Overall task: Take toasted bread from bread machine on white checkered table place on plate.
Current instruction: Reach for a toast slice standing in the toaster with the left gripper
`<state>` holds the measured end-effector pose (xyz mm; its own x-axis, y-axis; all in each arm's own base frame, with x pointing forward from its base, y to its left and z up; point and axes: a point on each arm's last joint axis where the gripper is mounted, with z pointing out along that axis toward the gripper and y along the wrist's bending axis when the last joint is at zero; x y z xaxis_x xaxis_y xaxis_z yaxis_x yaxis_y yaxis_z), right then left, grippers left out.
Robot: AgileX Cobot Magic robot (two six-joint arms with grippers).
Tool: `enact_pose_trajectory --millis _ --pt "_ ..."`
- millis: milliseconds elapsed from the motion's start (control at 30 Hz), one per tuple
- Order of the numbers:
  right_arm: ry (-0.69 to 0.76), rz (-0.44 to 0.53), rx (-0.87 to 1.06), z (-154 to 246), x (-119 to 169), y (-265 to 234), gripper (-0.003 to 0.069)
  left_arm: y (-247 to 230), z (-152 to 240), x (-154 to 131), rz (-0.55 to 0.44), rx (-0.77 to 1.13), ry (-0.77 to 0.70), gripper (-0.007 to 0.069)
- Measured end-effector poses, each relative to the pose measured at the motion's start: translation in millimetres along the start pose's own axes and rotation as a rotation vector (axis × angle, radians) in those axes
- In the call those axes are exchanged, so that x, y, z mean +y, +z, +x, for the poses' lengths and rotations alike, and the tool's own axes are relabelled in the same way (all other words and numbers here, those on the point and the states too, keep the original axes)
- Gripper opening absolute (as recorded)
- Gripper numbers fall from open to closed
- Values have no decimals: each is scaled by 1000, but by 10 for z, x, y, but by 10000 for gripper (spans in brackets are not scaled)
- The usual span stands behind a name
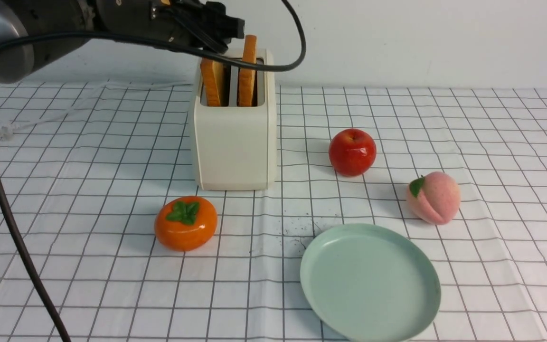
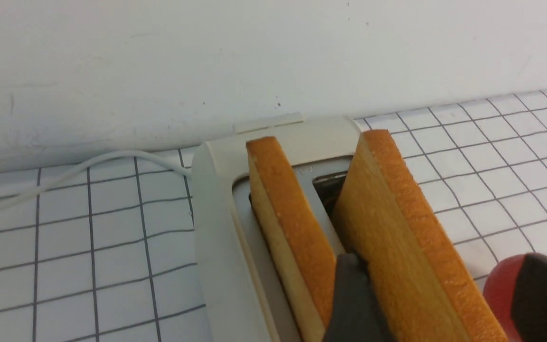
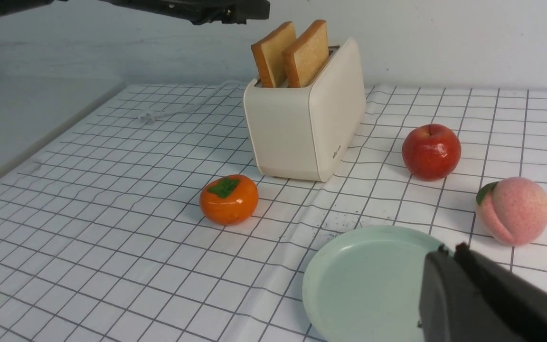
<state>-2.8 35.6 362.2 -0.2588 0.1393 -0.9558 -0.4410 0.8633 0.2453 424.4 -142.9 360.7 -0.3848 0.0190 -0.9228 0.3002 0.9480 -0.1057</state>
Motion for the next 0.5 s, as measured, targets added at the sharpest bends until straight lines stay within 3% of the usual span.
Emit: enact_pose_trajectory --millis 367,500 --pt "3 -4 3 3 4 0 20 452 322 59 -16 9 22 460" --pt "5 -7 9 8 7 0 21 483 353 64 -17 17 24 435"
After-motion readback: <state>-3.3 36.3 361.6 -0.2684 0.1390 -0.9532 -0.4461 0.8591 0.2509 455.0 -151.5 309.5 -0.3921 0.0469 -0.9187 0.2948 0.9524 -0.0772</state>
